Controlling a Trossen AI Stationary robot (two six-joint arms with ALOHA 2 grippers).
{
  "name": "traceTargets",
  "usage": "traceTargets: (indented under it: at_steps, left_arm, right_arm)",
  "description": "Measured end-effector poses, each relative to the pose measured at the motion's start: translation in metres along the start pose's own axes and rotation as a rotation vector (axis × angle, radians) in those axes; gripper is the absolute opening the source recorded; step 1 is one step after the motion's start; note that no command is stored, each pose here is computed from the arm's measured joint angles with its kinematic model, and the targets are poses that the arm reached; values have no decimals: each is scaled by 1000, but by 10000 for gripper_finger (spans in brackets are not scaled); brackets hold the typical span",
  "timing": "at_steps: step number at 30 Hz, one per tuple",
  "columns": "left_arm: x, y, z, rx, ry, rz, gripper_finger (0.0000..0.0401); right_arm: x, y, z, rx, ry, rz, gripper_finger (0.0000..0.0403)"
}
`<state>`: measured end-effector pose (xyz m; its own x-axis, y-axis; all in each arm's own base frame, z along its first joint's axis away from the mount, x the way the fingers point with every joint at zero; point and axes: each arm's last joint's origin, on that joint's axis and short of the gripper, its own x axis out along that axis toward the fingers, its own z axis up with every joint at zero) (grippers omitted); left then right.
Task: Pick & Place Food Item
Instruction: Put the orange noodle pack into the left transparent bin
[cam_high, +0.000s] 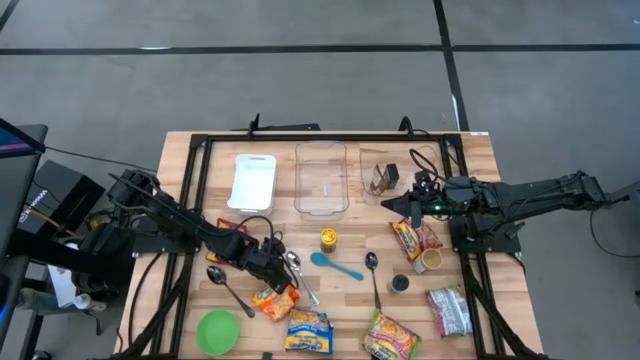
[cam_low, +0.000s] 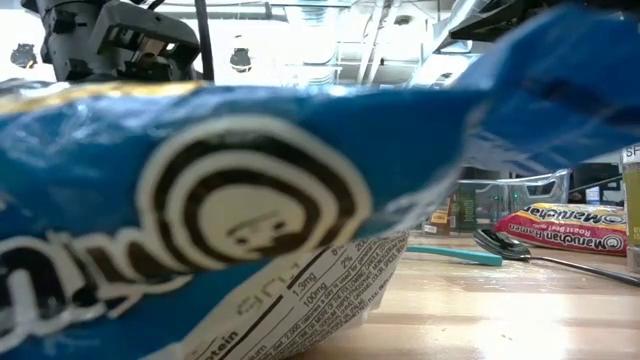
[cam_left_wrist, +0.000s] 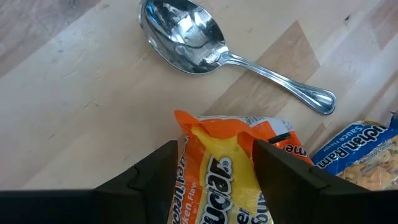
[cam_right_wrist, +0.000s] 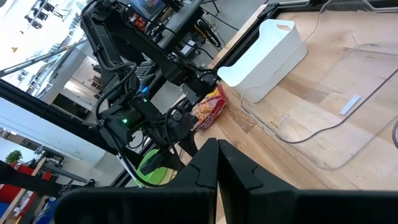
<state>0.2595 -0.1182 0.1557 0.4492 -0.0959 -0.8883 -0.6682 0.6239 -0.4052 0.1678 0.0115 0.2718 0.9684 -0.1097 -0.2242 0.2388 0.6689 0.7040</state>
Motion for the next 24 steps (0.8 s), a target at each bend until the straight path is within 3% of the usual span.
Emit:
traceTargets:
  at_steps: [12,24]
  left_arm:
    - [0,0,0,0,0,0,108]
    - [0,0,0,0,0,0,53]
  right_arm:
    - [0,0,0,0,0,0,0]
    - [0,0,0,0,0,0,0]
